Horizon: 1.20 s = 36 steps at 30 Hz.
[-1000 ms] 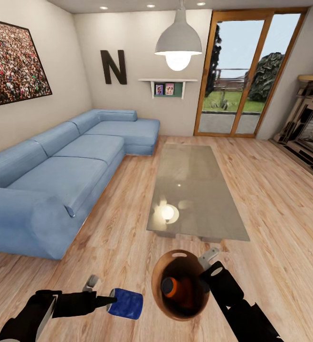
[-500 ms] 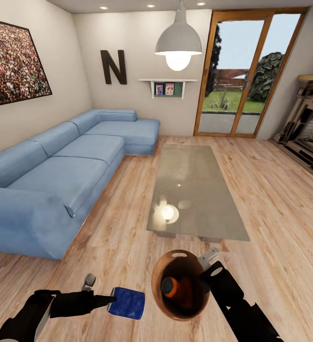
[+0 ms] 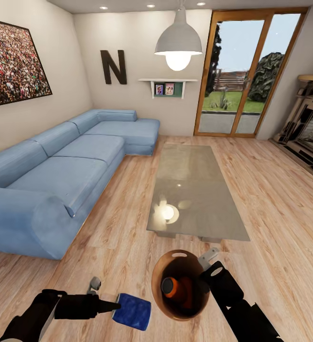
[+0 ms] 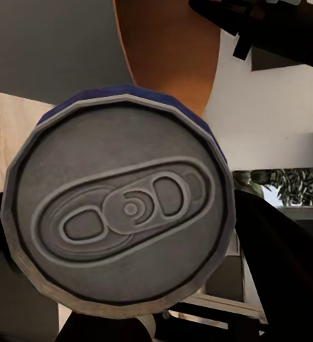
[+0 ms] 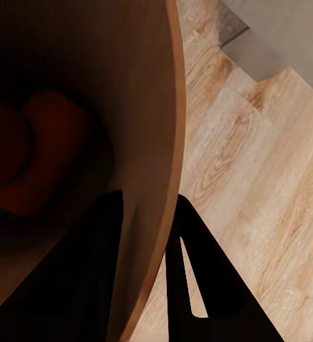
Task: Put the three can of soda from the living room inside the tash can in the kitchen.
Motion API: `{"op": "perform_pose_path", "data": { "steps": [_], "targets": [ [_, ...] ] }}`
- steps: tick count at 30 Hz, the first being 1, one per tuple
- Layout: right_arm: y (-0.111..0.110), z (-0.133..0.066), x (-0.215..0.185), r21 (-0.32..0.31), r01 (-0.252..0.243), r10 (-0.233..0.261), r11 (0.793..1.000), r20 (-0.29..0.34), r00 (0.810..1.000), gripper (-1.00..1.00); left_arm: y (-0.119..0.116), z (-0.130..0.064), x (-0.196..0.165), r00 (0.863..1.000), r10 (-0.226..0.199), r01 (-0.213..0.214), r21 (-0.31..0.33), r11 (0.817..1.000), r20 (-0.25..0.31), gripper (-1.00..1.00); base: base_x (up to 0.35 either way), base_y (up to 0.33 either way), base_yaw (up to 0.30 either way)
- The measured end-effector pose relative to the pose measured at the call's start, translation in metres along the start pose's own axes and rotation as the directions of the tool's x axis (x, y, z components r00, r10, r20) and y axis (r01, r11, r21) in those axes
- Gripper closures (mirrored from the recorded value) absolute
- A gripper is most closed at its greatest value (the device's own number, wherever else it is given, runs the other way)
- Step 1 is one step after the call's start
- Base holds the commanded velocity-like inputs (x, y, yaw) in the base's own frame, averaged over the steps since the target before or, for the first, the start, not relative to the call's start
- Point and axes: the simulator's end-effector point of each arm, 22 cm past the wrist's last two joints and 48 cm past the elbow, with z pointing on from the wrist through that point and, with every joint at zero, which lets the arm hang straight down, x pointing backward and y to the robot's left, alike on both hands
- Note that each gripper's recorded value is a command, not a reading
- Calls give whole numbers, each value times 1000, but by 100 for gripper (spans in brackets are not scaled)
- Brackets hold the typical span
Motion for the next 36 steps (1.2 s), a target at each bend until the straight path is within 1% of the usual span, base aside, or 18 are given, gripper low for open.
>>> {"op": "perform_pose_path", "data": {
  "steps": [11, 22, 27, 30, 36],
  "targets": [
    [-1, 1, 2, 8, 2, -2, 1000, -5, 1000, 100, -7, 12, -2, 1000, 6, -6, 26, 1000, 4, 100, 0, 0, 0],
    [0, 3, 4, 6, 3, -3, 1000, -13, 1000, 100, -9, 15, -2, 1000, 6, -6, 34, 999, 4, 100, 0, 0, 0],
    [1, 5, 8, 4, 4, -4, 1000, -22, 1000, 100, -11, 26, 10, 998, 13, -11, 38, 999, -54, 100, 0, 0, 0],
    [1, 7, 11, 9, 4, -4, 1000, -33, 999, 100, -12, 28, 13, 998, 15, -12, 41, 999, -68, 100, 0, 0, 0],
    [-8, 9, 14, 49, 11, -9, 999, -41, 999, 100, -13, 29, 14, 997, 15, -12, 44, 999, -70, 100, 0, 0, 0]
  ]
}}
